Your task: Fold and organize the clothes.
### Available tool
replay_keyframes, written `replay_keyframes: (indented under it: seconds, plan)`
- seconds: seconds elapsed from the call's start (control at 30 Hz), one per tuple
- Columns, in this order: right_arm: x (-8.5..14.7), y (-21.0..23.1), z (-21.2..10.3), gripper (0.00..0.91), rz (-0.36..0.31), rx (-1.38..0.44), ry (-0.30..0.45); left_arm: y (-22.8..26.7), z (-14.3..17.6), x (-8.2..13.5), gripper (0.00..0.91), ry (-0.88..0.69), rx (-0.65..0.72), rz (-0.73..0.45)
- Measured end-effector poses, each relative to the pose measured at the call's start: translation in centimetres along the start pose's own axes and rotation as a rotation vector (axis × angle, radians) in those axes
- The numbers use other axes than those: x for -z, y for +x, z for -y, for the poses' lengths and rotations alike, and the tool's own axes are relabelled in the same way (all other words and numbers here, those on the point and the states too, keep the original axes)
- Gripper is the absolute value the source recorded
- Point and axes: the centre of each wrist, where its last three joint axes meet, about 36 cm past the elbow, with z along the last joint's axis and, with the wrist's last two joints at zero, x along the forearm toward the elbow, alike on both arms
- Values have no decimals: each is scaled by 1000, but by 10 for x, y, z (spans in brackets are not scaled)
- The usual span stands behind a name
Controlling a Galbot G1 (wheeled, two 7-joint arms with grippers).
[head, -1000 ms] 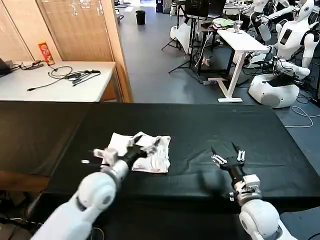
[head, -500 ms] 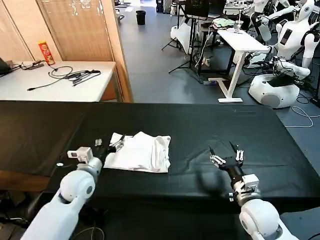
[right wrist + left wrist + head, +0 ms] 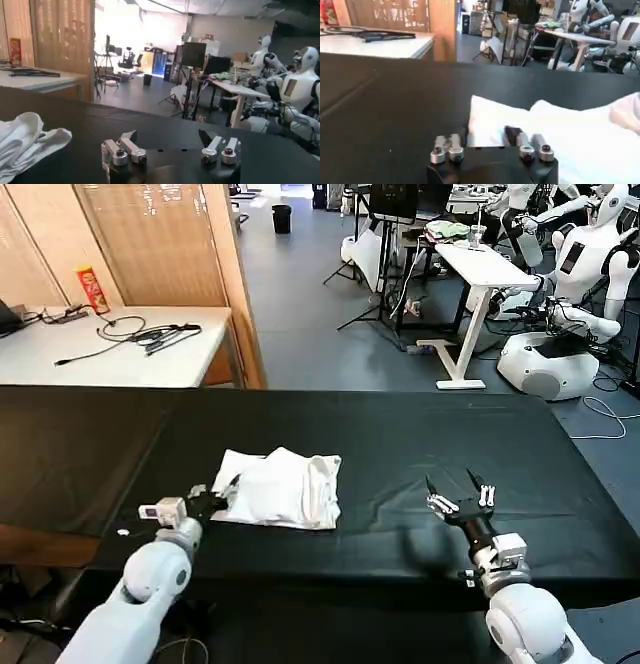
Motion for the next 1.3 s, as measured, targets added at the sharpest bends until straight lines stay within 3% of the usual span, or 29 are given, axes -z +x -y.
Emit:
replay_keyframes:
  seconds: [0.23,0.43,0.53,0.73,0.87,0.97,1.13,1.3]
  plan:
    - [4,0,-1,878,9,1,-2,-1,3,-1,0,3,-22,13]
    - [10,2,-6,878,26,7,-11,-10,-25,9,0,-11,8,29]
    - [11,2,-7,878,30,8,-15,-13,-51,16,0,-32,35,33]
    - [14,2,-8,878,40,11,-31,-9,-135,39,0,-88,168,32]
    - [17,2,-8,878,47,14,-42,3,-183,71,0,-121,254,47]
    - [17,2,-7,878,49,12,-45,12,-198,96,0,-149,292,54]
    - [13,6,-7,878,44,9,-49,17,-168,132,0,-159,283,76]
    - [8,11,-7,878,32,8,-32,30,-85,160,0,-182,167,128]
